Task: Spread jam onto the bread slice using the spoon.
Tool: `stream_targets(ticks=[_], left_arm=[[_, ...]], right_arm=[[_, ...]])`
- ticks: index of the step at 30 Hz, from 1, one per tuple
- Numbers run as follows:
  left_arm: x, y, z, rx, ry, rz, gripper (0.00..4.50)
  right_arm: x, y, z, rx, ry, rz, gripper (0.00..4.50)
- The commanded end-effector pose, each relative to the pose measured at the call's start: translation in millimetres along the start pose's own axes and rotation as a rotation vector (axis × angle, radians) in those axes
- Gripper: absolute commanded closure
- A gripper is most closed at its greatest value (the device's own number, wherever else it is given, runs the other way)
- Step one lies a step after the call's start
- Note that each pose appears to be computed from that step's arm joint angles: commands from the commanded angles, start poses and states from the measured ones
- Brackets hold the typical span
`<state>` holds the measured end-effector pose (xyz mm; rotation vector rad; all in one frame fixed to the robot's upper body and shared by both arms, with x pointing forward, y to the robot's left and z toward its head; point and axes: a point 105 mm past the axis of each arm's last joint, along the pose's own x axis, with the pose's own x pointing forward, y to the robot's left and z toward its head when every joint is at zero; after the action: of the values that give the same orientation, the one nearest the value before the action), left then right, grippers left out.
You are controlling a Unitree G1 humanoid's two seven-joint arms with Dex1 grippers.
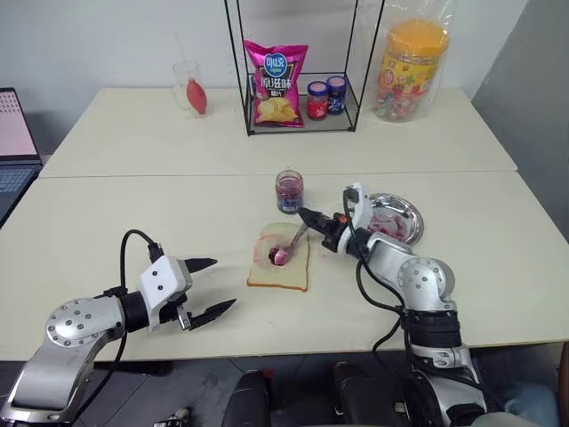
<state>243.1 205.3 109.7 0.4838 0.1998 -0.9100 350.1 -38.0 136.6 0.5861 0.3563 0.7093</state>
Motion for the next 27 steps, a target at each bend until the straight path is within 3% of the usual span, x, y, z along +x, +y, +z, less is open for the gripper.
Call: stream_targets(ticks=[1,9,12,16,21,27], left_arm=[[2,-1,9,0.040,-0.028,-0.012,0.00],[2,-1,10,0.038,-0.035,-0.014,0.00],[3,-1,9,0.038,-0.037,-0.013,0.00],[4,-1,11,0.043,-0.040,-0.017,0.00],[4,-1,11,0.044,-0.039,-0.017,0.00],[4,-3,12,0.045,-0.038,-0.018,0.00]], right_arm=[[-17,-15,8,0.010,-0.004,-0.056,4.49],[-24,2,21,0.068,-0.019,0.013,4.49],[-10,21,25,0.108,-0.042,0.070,4.49],[16,33,7,0.118,-0.001,0.082,4.49],[25,35,0,0.101,0.013,0.079,4.49],[24,10,-5,0.050,0.030,0.000,4.49]])
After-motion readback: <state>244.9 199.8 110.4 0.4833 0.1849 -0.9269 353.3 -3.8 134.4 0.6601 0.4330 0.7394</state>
